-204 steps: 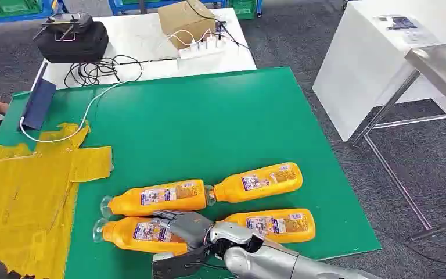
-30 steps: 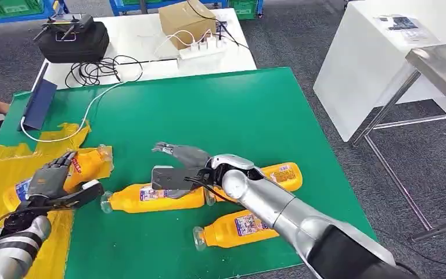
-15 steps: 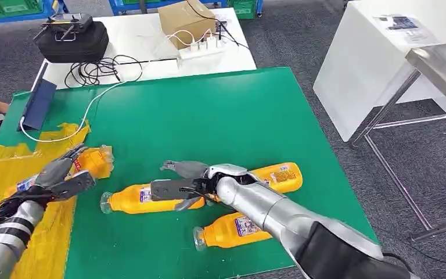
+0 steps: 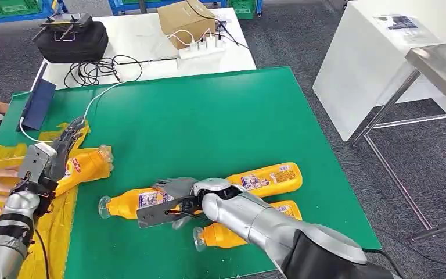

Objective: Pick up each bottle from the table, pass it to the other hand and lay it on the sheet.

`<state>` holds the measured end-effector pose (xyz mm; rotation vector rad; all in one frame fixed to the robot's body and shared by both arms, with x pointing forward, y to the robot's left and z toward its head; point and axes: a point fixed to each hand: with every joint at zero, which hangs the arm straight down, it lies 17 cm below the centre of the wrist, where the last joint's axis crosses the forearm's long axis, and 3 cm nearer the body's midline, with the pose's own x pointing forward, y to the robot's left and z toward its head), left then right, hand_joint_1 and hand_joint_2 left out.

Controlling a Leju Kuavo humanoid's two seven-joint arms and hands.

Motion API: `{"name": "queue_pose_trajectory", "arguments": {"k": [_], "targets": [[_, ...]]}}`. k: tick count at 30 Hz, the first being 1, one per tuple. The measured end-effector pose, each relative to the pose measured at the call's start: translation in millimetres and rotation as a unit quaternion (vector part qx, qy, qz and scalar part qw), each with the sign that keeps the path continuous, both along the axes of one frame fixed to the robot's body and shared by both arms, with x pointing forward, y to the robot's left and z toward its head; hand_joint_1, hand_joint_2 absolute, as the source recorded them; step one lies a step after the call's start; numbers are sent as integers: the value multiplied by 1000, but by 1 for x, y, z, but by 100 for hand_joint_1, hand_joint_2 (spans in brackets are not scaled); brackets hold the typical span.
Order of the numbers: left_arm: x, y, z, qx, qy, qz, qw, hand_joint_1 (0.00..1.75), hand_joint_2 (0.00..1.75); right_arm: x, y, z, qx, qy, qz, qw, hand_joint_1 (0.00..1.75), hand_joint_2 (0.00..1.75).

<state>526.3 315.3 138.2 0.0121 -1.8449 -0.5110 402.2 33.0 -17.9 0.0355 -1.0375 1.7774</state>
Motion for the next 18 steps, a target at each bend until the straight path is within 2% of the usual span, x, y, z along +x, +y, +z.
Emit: {"name": "queue_pose_trajectory", "arguments": {"k": [3,10,18], "targets": [[-1,-4,7,-21,-4,-8,1000,0,0,-2,0,-2,-8,-1,4,1000,175,175],[-3,-12,44,-151,-29,-31,988,0,0,-7,-11,-18,-48,-4,8,999,175,175],[-4,-5,62,-215,-45,-32,975,0,0,6,-23,-24,-71,-35,-25,997,175,175]]}}
